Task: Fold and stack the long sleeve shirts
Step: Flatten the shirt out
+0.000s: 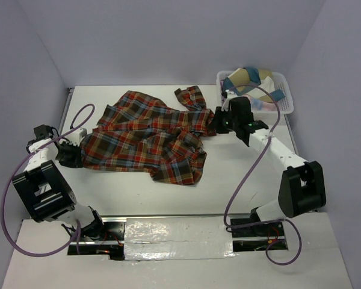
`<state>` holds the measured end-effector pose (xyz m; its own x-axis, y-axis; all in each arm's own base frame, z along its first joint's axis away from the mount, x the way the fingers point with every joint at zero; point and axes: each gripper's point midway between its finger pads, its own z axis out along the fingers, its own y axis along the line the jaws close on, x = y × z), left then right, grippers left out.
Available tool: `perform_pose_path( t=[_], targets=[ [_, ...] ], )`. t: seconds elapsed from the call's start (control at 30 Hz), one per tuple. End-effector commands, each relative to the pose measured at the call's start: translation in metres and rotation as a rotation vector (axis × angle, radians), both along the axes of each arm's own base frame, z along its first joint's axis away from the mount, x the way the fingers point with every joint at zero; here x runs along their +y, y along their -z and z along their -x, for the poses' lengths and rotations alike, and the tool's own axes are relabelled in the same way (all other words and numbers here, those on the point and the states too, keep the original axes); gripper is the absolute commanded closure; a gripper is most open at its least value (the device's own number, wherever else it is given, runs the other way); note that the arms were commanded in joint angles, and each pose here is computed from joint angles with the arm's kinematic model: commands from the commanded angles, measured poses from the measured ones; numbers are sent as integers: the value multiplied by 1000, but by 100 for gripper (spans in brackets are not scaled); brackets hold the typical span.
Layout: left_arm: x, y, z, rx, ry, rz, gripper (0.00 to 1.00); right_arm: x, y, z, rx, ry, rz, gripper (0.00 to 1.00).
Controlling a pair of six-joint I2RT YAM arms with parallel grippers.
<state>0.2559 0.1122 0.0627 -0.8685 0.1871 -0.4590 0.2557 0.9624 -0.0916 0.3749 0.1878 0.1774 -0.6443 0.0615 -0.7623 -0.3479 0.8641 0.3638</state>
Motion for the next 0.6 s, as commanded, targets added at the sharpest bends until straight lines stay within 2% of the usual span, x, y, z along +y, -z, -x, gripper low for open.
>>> perform_pose_path(
  t=[0.0, 0.1, 0.13, 0.33, 0.47, 0.57],
  targets=[
    [-1, -4, -8, -28, 5, 15, 94, -1, 43, 18, 158, 13, -54, 75],
    [0, -4, -8, -27, 4, 12, 94, -15, 83, 25, 229, 1, 47, 48],
    [0, -4, -9, -29, 8, 10, 94, -16, 92, 27, 241, -11, 62, 43],
    [0, -5, -7, -28, 6, 9, 94, -17, 125, 28, 234, -106, 233, 28],
    [0, -7, -7, -32, 5, 3, 93, -6, 136, 30, 185, -210, 357, 21],
    [1, -9, -8, -35, 2, -1, 94, 1, 148, 27, 210, -259, 434, 21]
  ],
)
